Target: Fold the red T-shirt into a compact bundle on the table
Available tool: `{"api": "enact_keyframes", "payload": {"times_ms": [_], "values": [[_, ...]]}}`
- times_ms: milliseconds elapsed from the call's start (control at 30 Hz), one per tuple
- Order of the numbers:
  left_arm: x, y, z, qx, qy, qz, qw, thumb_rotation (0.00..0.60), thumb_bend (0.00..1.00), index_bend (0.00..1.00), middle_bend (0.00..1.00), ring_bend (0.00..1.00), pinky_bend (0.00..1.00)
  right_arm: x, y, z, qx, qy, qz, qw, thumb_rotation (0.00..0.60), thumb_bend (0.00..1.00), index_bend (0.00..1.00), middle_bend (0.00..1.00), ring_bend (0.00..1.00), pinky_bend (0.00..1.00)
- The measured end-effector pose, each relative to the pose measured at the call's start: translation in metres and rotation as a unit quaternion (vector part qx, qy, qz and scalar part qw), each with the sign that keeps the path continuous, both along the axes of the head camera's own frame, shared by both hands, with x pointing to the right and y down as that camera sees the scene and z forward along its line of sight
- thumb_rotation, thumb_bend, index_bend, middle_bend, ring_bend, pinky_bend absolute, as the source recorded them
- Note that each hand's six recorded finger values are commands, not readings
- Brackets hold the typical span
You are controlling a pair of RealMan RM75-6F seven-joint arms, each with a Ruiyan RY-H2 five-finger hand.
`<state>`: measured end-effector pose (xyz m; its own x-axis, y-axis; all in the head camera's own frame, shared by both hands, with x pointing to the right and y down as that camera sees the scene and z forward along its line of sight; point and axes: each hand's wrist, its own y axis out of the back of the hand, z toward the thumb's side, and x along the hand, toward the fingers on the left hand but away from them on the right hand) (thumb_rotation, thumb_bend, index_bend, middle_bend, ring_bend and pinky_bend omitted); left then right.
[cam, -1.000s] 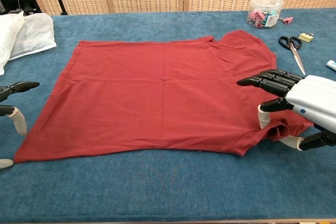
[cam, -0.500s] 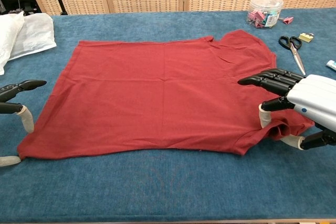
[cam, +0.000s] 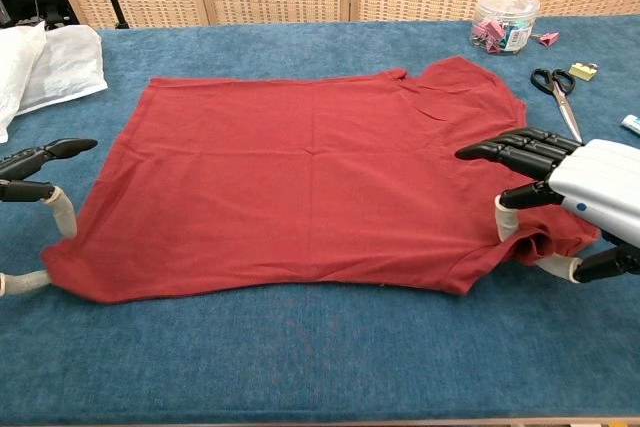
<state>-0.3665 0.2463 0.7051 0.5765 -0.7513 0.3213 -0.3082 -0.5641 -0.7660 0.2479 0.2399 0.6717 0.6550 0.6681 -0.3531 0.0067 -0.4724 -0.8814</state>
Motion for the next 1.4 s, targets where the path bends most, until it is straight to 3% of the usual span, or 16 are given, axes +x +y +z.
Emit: {"api": "enact_keyframes", "payload": {"times_ms": [300,667,1067,1400], "values": [[0.0080,0.0017,0.0029,-0.009,0.009,0.001,0.9999,0.600,0.34,0.54,0.00,0.00,0.00,0.0010,-0.0018,-0.0011,0.000,-0.002,0.003,1.0000,0.600,0.67,0.61,0.07,0.00,0.00],[0.0083,0.0019,0.0048,-0.026,0.022,-0.012,0.9993,0.600,0.44,0.69,0.00,0.00,0.00,0.0022,-0.0014,-0.0012,-0.001,-0.001,0.003,1.0000,0.600,0.67,0.61,0.07,0.00,0.00],[0.0086,0.0022,0.0062,-0.035,0.025,-0.015,0.9990,0.600,0.56,0.73,0.00,0.00,0.00,0.0025,-0.0014,-0.0009,-0.002,0.000,0.003,1.0000,0.600,0.68,0.61,0.07,0.00,0.00],[0.0088,0.0006,0.0038,-0.029,0.024,-0.012,0.9992,0.600,0.81,0.74,0.00,0.00,0.00,0.0034,-0.0015,-0.0013,-0.002,-0.001,0.003,1.0000,0.600,0.69,0.61,0.08,0.00,0.00]]}}
